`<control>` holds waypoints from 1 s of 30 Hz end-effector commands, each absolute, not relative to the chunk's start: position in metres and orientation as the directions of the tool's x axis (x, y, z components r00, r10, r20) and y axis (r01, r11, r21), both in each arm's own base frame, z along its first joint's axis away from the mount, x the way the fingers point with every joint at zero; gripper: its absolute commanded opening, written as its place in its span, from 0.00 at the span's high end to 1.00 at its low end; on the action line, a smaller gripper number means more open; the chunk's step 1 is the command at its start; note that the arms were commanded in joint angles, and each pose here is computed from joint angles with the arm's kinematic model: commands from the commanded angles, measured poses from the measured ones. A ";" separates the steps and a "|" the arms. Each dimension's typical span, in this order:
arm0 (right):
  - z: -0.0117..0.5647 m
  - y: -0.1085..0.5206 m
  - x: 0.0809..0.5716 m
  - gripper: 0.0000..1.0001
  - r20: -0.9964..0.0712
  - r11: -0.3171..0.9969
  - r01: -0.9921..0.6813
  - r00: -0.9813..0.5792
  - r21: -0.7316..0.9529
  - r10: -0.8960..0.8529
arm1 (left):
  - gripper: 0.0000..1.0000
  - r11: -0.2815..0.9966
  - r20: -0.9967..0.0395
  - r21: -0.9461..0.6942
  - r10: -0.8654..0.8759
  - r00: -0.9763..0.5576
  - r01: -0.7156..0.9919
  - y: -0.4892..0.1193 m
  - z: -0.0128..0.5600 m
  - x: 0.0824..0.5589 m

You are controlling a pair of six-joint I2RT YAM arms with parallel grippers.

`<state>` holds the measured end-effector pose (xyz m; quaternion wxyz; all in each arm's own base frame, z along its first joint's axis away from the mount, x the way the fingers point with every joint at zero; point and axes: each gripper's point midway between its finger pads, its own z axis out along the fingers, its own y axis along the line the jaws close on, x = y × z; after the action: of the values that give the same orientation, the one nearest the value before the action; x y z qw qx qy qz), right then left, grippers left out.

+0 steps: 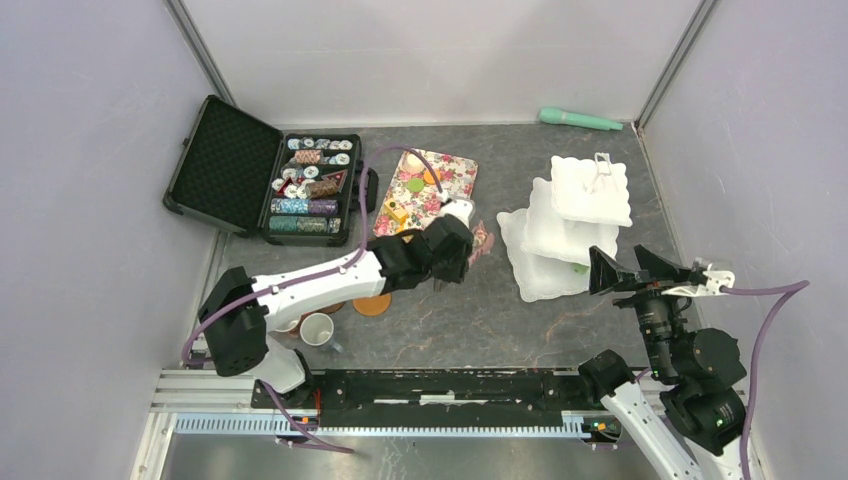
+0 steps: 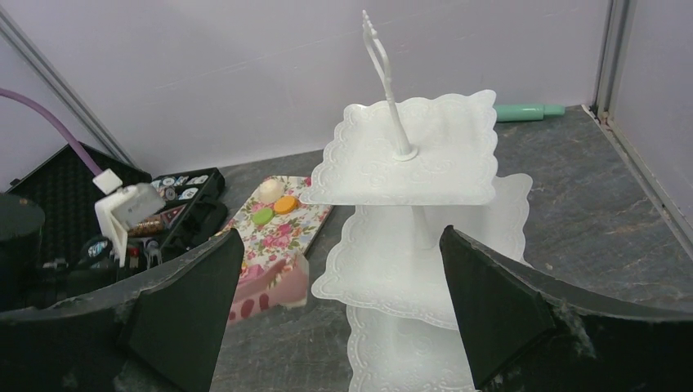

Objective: Serve the afternoon tea

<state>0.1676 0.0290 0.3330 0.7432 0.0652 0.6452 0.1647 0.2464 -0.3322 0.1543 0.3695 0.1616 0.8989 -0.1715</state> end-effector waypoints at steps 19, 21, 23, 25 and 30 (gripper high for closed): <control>0.341 0.019 0.160 0.02 -0.930 0.938 -0.142 0.145 0.318 0.337 | 0.67 0.729 -0.801 -0.331 0.119 -0.587 0.599 -0.448 0.151 0.209; 0.338 0.020 0.160 0.02 -0.928 0.935 -0.141 0.144 0.325 0.344 | 0.67 0.720 -0.793 -0.337 0.131 -0.595 0.606 -0.457 0.143 0.209; 0.338 0.019 0.160 0.02 -0.923 0.932 -0.142 0.152 0.333 0.353 | 0.66 0.713 -0.791 -0.333 0.145 -0.594 0.617 -0.465 0.139 0.210; 0.338 0.019 0.160 0.02 -0.921 0.931 -0.143 0.158 0.335 0.356 | 0.65 0.716 -0.794 -0.323 0.151 -0.589 0.619 -0.471 0.136 0.214; 0.338 0.020 0.160 0.02 -0.921 0.931 -0.149 0.156 0.334 0.356 | 0.59 0.735 -0.785 -0.306 0.164 -0.597 0.605 -0.476 0.124 0.219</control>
<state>0.1613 0.0212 0.3317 0.7486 0.0745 0.6393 0.1591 0.2101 -0.4532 0.0973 0.3596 0.2396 0.8661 -0.2514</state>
